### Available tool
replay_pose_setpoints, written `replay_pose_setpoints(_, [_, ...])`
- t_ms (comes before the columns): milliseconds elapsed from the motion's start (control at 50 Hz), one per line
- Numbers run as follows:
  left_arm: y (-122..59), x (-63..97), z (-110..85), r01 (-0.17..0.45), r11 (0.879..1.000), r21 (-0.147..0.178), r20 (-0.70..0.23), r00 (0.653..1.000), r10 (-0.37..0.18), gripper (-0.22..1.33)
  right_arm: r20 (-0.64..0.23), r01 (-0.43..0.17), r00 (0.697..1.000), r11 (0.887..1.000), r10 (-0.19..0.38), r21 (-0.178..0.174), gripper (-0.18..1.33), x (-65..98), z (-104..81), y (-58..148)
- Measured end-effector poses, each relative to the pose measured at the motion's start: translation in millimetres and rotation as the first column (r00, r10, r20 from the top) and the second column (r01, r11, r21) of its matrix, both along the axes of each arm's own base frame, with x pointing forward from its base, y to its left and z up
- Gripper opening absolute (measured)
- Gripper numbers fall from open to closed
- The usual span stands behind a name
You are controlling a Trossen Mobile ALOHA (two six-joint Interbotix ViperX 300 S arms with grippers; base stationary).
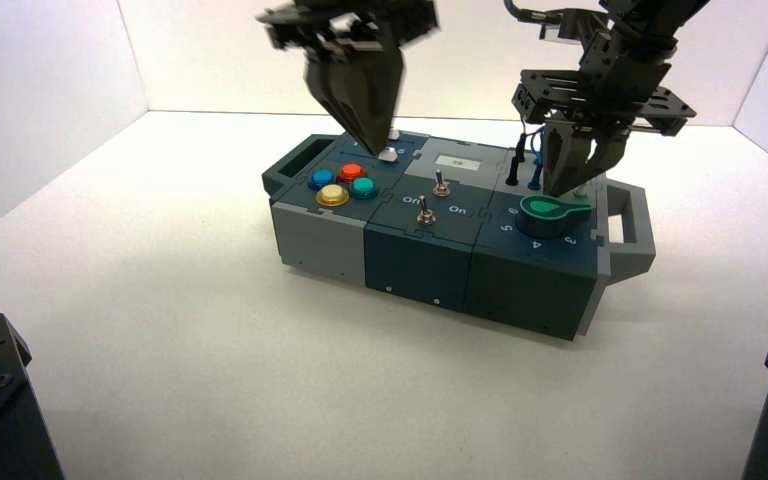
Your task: Flip the bottom switch on with the left gripper.
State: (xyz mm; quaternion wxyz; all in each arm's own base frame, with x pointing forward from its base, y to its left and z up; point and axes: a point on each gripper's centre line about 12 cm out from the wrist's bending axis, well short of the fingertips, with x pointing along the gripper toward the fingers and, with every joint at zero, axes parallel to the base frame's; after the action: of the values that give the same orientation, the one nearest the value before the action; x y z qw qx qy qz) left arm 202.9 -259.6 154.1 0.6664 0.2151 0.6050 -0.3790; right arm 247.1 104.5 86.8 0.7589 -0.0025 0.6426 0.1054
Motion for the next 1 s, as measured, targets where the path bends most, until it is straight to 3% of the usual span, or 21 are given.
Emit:
replay_pose_setpoints(340, [-18.1,4.5,-22.3,0.032,0.998,0.045,-0.036,0.999,-0.030,-0.17,0.003,0.000,1.000,1.000,0.000,0.000,-0.14,0.8,-1.4,0])
replay_pose_setpoints(1000, [-17.5,7.1,-48.3,0.051,0.993,0.106,-0.056,0.997,-0.045,-0.17,0.007,-0.003,1.000,1.000,0.003,0.000,-0.14,1.5,-1.1,0])
